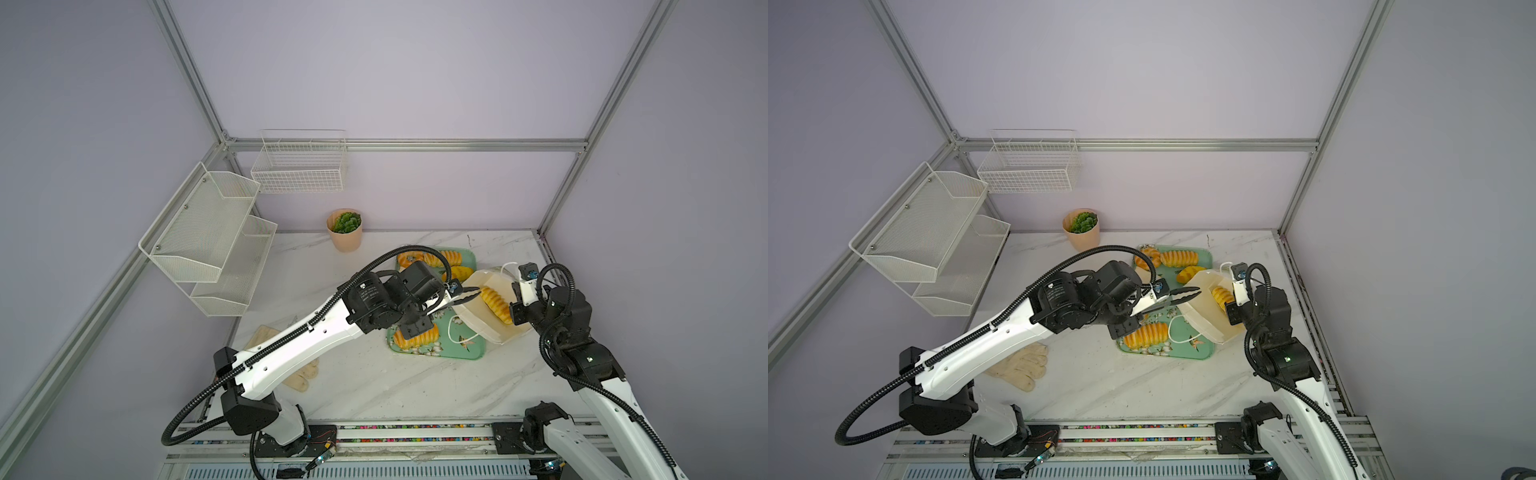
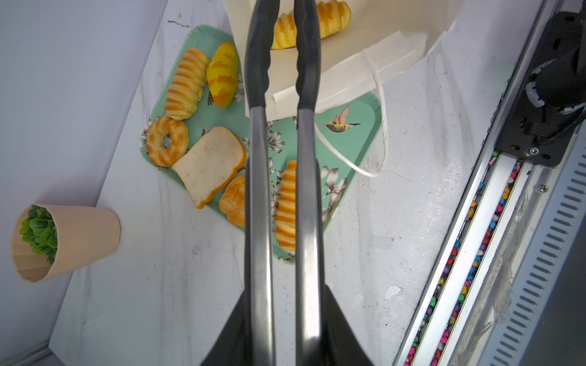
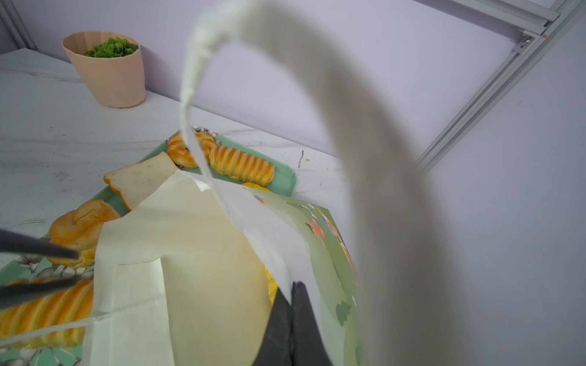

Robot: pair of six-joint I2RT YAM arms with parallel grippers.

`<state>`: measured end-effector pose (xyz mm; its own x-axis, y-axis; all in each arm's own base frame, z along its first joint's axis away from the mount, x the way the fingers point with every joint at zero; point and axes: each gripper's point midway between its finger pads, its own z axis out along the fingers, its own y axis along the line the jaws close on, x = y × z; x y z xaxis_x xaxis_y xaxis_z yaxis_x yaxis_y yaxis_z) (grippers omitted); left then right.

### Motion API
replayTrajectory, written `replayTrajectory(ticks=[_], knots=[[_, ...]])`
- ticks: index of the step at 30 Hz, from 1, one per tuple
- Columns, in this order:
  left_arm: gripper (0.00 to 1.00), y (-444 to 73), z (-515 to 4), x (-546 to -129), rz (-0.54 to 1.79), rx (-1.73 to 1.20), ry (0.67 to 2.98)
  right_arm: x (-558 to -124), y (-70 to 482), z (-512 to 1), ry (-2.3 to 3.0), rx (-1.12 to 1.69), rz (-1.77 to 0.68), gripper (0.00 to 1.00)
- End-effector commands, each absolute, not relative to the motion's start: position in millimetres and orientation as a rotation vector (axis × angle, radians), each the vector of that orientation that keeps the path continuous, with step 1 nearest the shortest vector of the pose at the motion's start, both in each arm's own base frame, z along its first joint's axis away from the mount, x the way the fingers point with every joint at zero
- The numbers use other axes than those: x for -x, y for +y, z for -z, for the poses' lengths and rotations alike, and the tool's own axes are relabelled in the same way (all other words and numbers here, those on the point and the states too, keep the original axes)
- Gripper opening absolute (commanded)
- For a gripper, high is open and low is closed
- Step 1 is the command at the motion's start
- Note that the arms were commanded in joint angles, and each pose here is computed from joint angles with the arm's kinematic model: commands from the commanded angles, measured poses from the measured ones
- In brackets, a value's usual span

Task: Take the fake bread out of the paper bag
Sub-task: 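Reach the left tongs into the bag toward the last ridged pastry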

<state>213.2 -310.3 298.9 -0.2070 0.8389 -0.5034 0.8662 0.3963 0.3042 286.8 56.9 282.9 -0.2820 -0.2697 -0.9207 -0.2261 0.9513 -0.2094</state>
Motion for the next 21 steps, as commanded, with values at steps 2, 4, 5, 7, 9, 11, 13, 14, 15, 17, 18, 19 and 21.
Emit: replayTrajectory(ticks=[2, 4, 5, 7, 9, 11, 13, 14, 15, 17, 18, 19, 21], knots=[[0.28, -317, -329, -214, 0.022, -1.445, 1.965, -284, 59, -287, 1.85, 0.343, 0.01, 0.0], [0.28, -325, -323, -211, 0.035, -1.466, 1.975, -283, 59, -288, 1.847, 0.344, 0.008, 0.0], [0.28, -330, -320, -209, 0.047, -1.477, 1.98, -282, 59, -288, 1.846, 0.344, 0.007, 0.0], [0.28, -342, -313, -210, 0.071, -1.477, 2.005, -280, 60, -289, 1.841, 0.348, 0.0, 0.0], [0.28, -351, -305, -215, 0.064, -1.472, 2.039, -279, 63, -290, 1.839, 0.364, -0.013, 0.0], [0.28, -359, -306, -221, 0.058, -1.428, 2.074, -278, 66, -290, 1.836, 0.383, -0.03, 0.0], [0.28, -369, -307, -225, 0.065, -1.42, 2.095, -278, 68, -290, 1.838, 0.393, -0.043, 0.0], [0.28, -374, -306, -226, 0.07, -1.423, 2.103, -278, 69, -290, 1.841, 0.396, -0.046, 0.0], [0.28, -379, -305, -227, 0.08, -1.421, 2.115, -279, 70, -289, 1.846, 0.4, -0.046, 0.0], [0.28, -387, -301, -229, 0.097, -1.407, 2.144, -280, 70, -288, 1.847, 0.4, -0.045, 0.0], [0.29, -392, -296, -229, 0.12, -1.399, 2.166, -280, 70, -288, 1.845, 0.398, -0.046, 0.0], [0.3, -398, -290, -226, 0.173, -1.396, 2.195, -281, 70, -288, 1.843, 0.392, -0.048, 0.0], [0.31, -406, -281, -225, 0.27, -1.374, 2.261, -282, 69, -288, 1.845, 0.389, -0.045, 0.0]])
